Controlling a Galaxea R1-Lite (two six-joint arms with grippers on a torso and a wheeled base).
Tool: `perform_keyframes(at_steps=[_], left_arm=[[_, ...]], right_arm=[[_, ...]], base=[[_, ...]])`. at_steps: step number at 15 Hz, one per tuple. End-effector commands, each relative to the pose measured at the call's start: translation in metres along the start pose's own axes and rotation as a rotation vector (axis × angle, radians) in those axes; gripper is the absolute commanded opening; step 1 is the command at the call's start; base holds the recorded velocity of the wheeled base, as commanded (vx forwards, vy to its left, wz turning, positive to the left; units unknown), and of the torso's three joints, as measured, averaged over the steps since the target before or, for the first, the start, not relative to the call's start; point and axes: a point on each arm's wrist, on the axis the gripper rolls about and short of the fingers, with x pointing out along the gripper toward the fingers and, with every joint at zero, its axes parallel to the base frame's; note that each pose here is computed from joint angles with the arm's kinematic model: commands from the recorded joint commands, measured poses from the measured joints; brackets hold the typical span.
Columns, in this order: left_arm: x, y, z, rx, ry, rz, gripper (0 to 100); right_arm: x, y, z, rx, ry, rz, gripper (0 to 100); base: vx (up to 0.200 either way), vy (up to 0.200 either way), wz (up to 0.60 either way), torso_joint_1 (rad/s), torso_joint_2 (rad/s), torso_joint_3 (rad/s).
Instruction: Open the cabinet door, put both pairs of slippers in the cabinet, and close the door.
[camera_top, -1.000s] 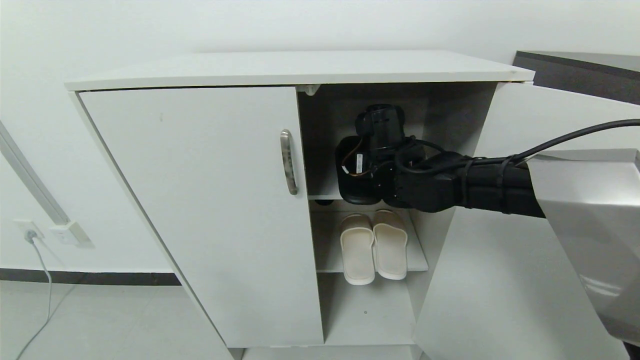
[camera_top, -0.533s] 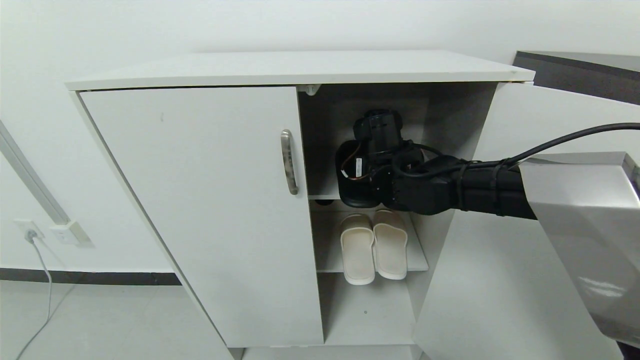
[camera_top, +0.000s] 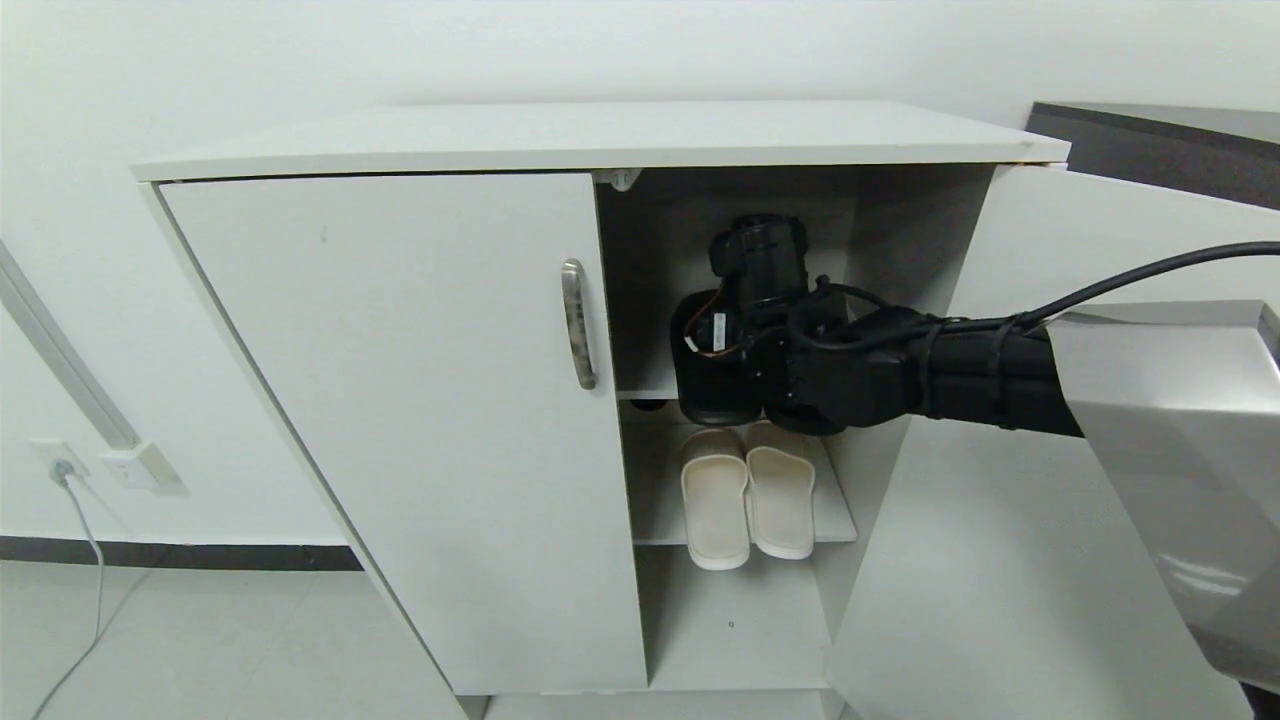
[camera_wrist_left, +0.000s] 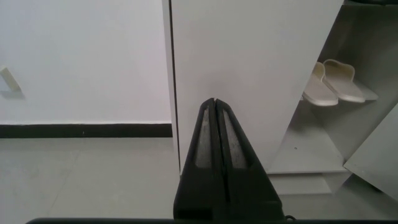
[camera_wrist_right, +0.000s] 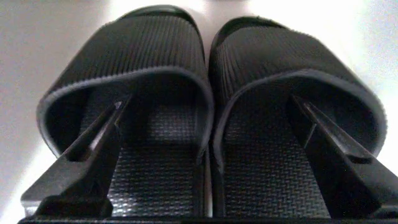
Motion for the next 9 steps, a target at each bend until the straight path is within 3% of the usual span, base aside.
perform_keyframes(at_steps=[1,5,9], left_arm=[[0.000,0.000,0.000,0.000,0.000,0.001,0],[0.000,0.000,0.000,-0.002,0.000,0.001,0],[0.000,0.000,0.000,0.000,0.000,0.001,0]], right_arm=[[-0.014,-0.005,0.012,0.011,-0.013,0.011,100],[-0.038,-0.017,0.015,-0.002,0.012,0.023,100],[-0.095,-0.030,0.008,-0.011,0.058,0.098,100]], base=[[0.000,0.000,0.00,0.000,0.00,0.000],[0.000,0.000,0.00,0.000,0.00,0.000],[0.000,0.000,0.00,0.000,0.00,0.000]])
